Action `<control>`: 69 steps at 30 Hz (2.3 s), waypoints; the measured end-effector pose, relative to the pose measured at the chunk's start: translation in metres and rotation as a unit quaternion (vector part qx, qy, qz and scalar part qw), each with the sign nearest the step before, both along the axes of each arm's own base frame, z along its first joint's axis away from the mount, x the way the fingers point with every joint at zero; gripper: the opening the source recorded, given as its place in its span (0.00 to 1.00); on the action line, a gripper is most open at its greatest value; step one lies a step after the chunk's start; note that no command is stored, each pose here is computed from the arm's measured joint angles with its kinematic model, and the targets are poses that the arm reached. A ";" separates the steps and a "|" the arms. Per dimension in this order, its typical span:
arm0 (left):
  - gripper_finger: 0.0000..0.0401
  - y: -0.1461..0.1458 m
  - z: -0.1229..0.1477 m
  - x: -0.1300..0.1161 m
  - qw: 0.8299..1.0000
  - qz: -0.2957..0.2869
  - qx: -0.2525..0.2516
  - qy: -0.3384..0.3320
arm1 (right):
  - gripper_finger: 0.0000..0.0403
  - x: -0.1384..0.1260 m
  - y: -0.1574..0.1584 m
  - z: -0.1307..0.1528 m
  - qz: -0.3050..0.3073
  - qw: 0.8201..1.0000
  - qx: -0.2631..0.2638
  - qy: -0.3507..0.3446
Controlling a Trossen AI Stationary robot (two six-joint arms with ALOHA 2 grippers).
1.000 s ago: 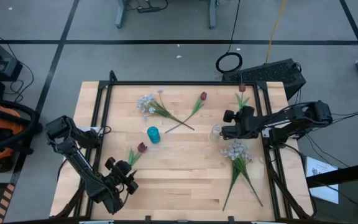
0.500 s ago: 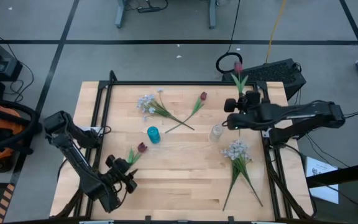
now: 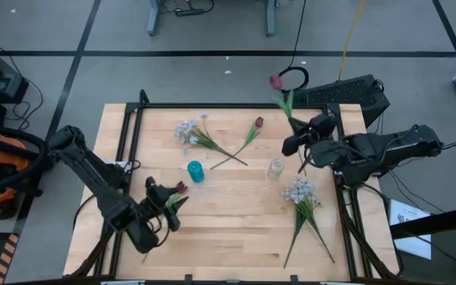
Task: Sort flowers into vase by color
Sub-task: Move the right red tulip to the bottom left of the table
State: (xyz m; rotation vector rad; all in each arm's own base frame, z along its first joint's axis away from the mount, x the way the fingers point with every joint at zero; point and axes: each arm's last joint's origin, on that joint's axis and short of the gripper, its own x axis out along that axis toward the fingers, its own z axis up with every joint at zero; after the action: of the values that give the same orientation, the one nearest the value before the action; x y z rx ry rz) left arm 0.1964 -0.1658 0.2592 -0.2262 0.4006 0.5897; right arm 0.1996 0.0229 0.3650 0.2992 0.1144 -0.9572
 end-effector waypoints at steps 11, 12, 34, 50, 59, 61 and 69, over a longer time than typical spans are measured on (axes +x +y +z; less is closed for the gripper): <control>0.45 0.015 0.034 0.068 0.994 -0.068 0.038 -0.082 | 0.00 0.035 0.041 -0.033 0.127 0.983 -0.018 -0.132; 0.44 0.017 0.035 0.073 0.992 -0.081 0.039 -0.087 | 0.00 0.038 0.043 -0.036 0.146 0.978 -0.024 -0.147; 0.42 0.058 0.021 0.154 0.946 -0.232 -0.031 -0.226 | 0.00 0.075 0.074 -0.082 0.339 0.905 -0.089 -0.240; 0.65 0.060 0.027 0.160 0.929 -0.235 0.029 -0.285 | 0.00 0.071 0.079 -0.076 0.340 0.898 -0.118 -0.251; 0.65 0.073 0.027 0.164 0.929 -0.233 0.033 -0.285 | 0.00 0.071 0.078 -0.074 0.338 0.897 -0.125 -0.257; 0.65 0.075 0.028 0.165 0.927 -0.239 0.033 -0.287 | 0.00 0.071 0.078 -0.074 0.338 0.897 -0.125 -0.257; 0.46 0.080 0.029 0.166 0.923 -0.247 0.034 -0.294 | 0.00 0.071 0.078 -0.074 0.339 0.896 -0.125 -0.257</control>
State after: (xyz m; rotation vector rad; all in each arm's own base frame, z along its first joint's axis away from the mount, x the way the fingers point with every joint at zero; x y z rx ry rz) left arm 0.3623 -0.0859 0.2882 -0.2140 -0.1512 0.0200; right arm 0.2703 0.1011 0.2907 0.2385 -0.3722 -0.1701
